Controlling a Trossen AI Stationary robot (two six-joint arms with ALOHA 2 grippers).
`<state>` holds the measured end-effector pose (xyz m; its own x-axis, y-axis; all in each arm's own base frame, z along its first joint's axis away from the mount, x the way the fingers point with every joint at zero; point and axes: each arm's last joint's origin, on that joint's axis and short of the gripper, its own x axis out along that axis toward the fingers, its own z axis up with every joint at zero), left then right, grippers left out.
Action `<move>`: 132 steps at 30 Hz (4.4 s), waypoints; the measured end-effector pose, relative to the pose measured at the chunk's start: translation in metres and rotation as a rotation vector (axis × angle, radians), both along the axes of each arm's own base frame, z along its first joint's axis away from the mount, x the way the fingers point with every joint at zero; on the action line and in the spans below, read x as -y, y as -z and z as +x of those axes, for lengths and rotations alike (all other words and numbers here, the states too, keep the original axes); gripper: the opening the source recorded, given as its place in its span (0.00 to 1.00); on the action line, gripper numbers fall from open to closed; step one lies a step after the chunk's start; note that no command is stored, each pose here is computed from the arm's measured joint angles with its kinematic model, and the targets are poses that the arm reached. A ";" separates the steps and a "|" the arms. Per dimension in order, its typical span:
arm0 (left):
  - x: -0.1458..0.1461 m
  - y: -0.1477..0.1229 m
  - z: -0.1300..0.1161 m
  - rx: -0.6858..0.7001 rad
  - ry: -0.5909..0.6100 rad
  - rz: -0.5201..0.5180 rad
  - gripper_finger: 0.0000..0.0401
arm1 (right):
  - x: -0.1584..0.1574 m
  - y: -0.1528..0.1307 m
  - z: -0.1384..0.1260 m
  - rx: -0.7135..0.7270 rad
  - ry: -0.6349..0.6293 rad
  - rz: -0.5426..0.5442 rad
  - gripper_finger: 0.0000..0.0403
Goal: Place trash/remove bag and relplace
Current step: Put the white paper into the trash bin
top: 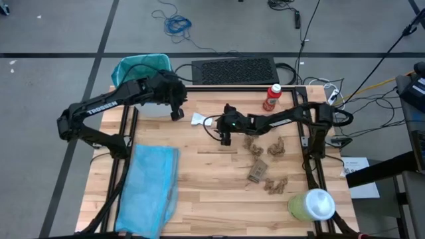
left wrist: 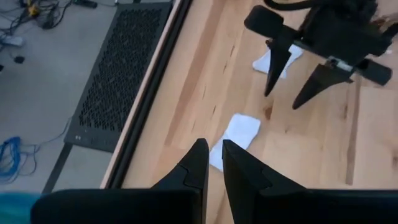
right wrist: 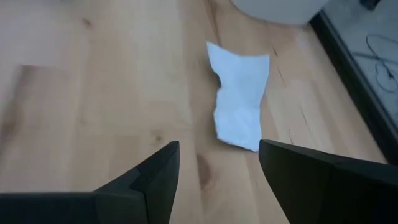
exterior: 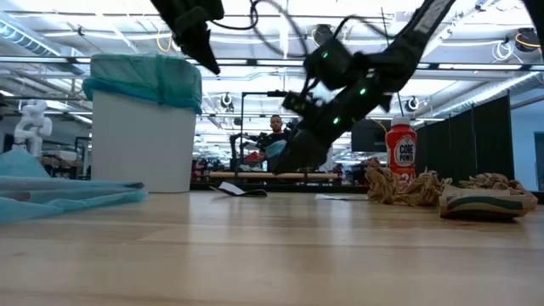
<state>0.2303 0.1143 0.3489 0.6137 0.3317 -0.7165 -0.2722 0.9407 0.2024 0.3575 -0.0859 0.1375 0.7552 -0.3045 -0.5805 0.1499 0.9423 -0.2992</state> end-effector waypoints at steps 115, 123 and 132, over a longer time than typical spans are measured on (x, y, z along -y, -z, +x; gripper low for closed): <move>0.010 -0.017 -0.026 -0.188 -0.263 0.384 0.12 | -0.051 0.027 0.042 -0.334 0.003 -0.197 0.02; 0.023 -0.061 -0.027 -0.067 -0.292 0.466 0.12 | -0.063 0.013 0.051 -0.374 -0.004 -0.177 0.00; 0.003 -0.063 -0.047 -0.192 -0.489 0.434 0.12 | -0.066 -0.022 0.047 -0.329 -0.007 -0.169 0.00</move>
<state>0.1835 0.1114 0.4122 0.1951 0.8207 -0.5370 -0.5673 0.5410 0.6208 0.4045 -0.0196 0.1594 0.5394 -0.4123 -0.7342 0.0134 0.8760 -0.4821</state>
